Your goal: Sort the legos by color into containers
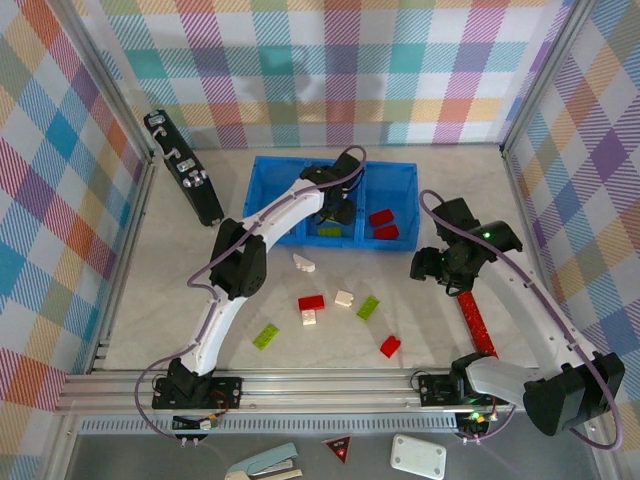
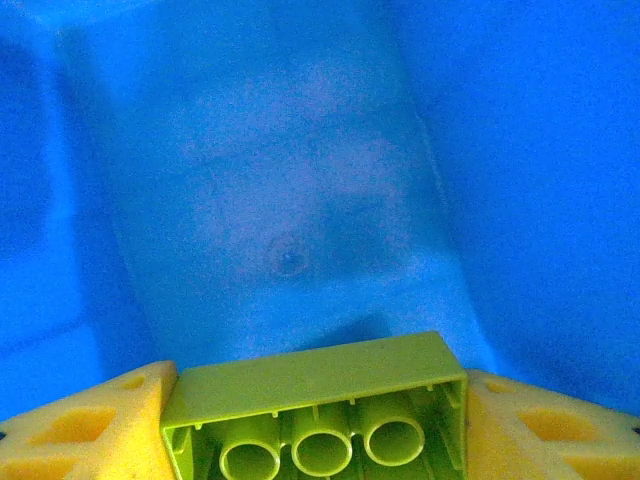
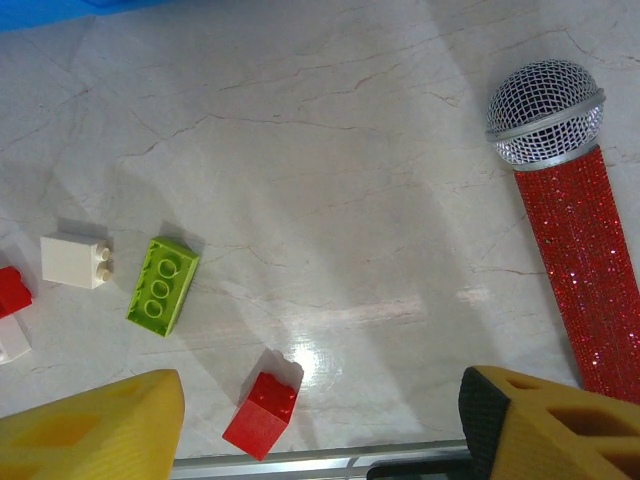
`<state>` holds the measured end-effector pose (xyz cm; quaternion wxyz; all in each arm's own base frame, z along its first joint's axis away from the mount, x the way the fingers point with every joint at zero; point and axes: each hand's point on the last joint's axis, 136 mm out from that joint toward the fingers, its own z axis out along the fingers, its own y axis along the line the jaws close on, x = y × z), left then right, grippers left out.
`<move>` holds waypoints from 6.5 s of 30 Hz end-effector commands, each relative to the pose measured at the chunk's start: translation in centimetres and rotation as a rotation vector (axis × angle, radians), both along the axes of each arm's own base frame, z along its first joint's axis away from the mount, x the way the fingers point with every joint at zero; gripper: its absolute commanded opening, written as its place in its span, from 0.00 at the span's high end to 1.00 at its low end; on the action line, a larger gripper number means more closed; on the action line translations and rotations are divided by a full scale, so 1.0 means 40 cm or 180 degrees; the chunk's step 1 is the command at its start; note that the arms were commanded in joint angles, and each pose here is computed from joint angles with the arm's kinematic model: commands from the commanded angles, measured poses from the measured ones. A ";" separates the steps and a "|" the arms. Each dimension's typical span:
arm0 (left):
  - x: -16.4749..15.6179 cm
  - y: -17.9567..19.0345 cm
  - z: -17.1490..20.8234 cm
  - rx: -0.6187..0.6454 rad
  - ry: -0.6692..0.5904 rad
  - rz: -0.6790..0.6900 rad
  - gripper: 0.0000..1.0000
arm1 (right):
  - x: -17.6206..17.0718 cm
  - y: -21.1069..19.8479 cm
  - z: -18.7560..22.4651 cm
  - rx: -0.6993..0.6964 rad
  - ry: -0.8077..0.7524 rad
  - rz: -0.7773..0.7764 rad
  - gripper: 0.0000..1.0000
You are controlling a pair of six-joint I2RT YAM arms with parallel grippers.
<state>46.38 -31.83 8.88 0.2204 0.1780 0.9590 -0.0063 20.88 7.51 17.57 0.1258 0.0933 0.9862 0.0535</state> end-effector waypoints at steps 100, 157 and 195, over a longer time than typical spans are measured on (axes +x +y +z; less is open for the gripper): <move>-0.342 0.179 -0.084 0.0141 0.0578 0.0375 0.19 | 0.455 0.101 -0.246 0.0695 -0.0463 0.0177 0.51; -0.226 0.213 0.145 -0.0402 0.0161 0.0381 0.61 | 0.185 0.041 -0.007 0.0787 -0.0757 0.0016 0.51; 0.110 0.317 0.009 -0.0482 0.0216 0.0931 0.53 | 0.060 0.024 -0.019 0.0873 -0.0651 -0.0104 0.50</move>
